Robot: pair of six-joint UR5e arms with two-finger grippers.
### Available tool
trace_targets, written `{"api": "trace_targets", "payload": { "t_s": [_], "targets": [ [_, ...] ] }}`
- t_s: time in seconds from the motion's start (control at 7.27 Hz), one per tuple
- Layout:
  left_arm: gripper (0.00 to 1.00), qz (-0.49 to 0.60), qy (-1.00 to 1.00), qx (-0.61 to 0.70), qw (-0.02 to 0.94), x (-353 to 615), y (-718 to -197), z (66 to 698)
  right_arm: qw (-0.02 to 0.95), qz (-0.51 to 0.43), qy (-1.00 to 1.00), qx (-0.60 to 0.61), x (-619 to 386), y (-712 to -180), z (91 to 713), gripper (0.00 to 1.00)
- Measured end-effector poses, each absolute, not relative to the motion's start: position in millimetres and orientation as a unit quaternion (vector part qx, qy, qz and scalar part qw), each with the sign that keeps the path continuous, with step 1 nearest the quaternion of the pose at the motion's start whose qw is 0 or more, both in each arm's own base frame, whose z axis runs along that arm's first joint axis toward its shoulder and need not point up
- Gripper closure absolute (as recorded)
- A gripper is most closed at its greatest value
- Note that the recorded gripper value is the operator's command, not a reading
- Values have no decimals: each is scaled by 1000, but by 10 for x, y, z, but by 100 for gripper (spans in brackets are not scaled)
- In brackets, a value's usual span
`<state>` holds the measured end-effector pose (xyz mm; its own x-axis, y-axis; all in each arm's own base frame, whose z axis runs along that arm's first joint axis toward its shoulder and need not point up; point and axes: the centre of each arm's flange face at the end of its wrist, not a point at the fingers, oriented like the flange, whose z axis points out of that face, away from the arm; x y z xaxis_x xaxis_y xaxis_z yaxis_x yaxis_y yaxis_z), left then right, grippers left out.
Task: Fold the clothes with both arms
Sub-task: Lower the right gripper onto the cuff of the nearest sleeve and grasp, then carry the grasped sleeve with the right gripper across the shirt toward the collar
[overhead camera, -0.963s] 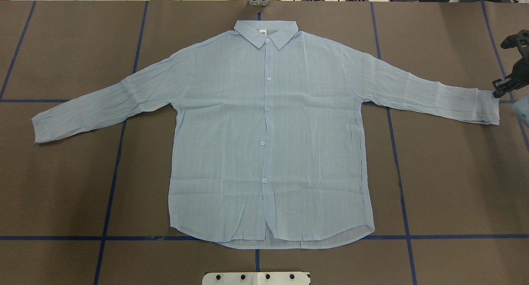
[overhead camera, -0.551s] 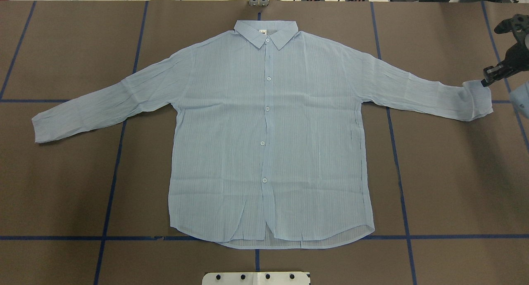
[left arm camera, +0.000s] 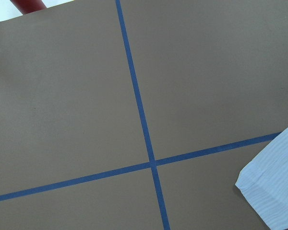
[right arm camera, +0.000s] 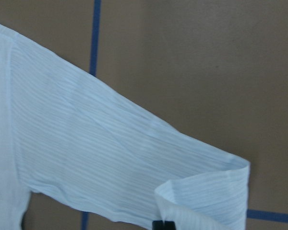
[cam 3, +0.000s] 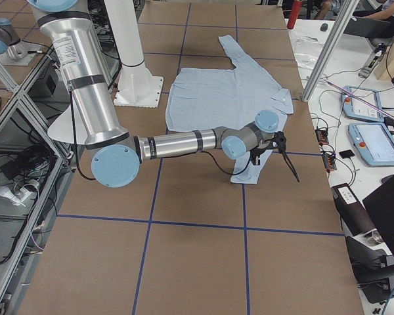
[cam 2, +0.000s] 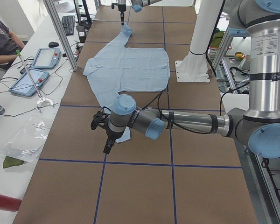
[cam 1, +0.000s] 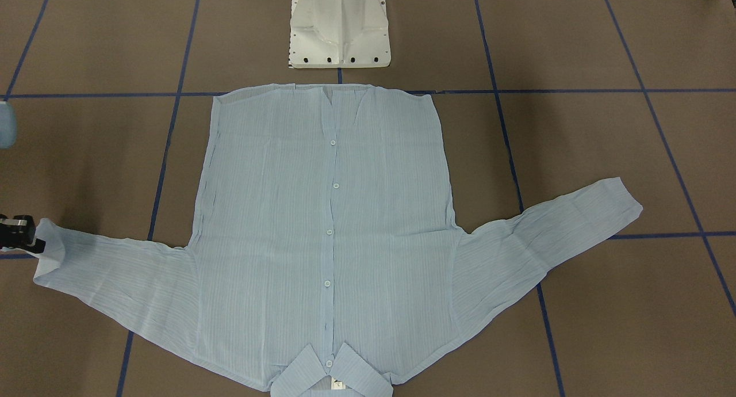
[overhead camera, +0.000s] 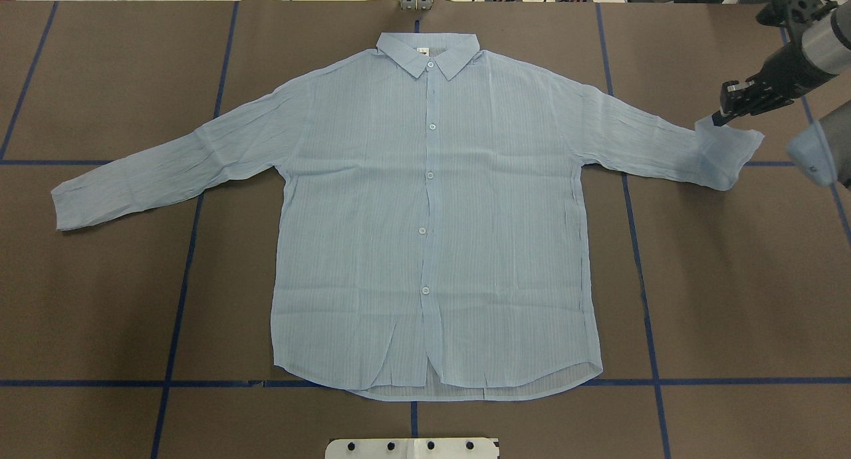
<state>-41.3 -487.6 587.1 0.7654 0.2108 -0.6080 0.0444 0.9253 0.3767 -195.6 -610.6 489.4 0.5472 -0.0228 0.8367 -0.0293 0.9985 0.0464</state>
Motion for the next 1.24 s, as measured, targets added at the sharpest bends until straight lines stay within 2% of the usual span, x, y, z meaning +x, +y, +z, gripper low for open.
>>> {"api": "trace_targets", "payload": {
  "t_s": [0.28, 0.69, 1.24],
  "targets": [
    [0, 46, 339, 188, 920, -413, -4877, 5870, 865, 52, -498, -3, -2809, -6072, 3980, 100],
    [0, 46, 339, 185, 921, -408, -4877, 5909, 860, 115, -497, 26, -4007, -6142, 2784, 100],
    [0, 48, 346, 183, 919, -389, -4873, 5923, 841, 135, -520, 61, -4950, -6126, 1594, 100]
  ]
}}
